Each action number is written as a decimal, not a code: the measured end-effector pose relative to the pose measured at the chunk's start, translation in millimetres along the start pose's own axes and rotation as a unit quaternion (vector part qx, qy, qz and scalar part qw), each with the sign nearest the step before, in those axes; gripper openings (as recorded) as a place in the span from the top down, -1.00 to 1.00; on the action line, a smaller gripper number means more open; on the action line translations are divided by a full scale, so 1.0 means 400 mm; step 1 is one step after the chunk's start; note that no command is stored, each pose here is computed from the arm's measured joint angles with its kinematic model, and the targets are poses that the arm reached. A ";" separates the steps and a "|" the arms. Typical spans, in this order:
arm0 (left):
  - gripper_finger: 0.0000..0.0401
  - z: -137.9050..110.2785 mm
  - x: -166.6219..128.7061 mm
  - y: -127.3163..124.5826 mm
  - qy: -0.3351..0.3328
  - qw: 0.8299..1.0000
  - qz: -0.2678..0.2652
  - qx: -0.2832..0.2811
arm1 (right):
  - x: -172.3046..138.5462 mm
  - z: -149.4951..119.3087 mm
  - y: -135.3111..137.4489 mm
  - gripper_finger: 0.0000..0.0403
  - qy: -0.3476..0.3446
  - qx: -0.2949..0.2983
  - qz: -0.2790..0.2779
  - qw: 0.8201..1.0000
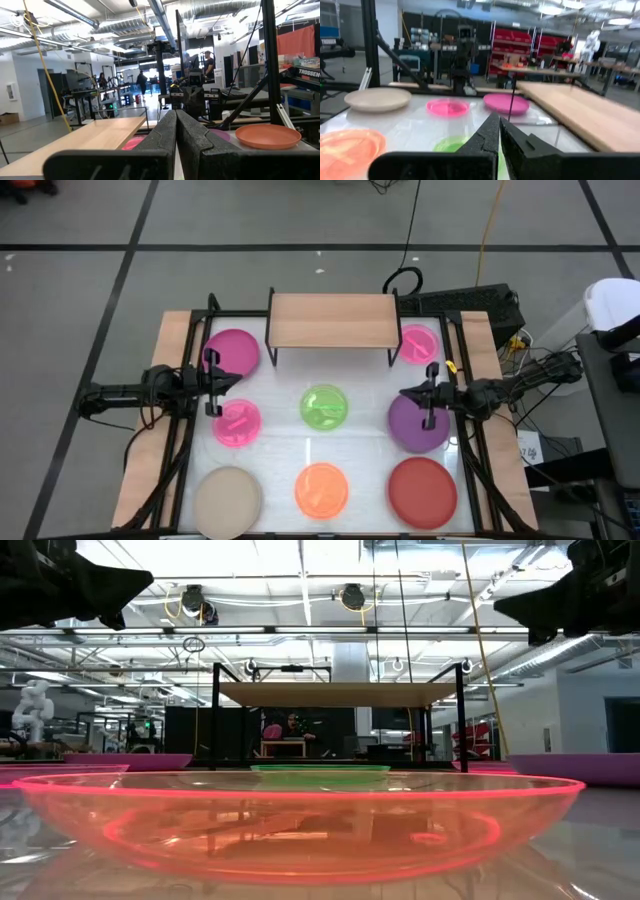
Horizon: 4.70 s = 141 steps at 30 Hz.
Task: Place and stack plates onto a shelf
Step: Put the violet plate on the shelf
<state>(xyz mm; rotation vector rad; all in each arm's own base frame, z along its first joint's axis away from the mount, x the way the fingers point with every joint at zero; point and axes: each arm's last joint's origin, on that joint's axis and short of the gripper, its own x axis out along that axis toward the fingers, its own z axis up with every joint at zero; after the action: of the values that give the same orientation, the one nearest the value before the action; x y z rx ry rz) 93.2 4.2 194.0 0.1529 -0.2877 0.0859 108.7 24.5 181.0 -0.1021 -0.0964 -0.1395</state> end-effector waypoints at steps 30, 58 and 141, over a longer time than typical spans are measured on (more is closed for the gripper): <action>0.93 0.000 0.000 0.000 0.001 1.000 0.000 0.000 | 0.098 0.149 0.064 1.00 0.055 -0.023 -0.029 0.998; 0.93 0.000 0.000 0.000 0.000 1.000 0.000 0.000 | 0.117 0.379 0.149 0.91 0.189 -0.005 -0.003 0.982; 0.93 0.000 0.000 0.000 0.000 1.000 0.000 0.000 | 0.059 -0.126 0.178 0.36 0.516 0.098 -0.015 0.851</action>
<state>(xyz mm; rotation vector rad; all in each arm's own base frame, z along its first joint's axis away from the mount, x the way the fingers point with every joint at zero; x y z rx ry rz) 93.2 4.2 194.0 0.1530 -0.2874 0.0861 146.6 86.0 126.8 0.1894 0.9699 -0.2008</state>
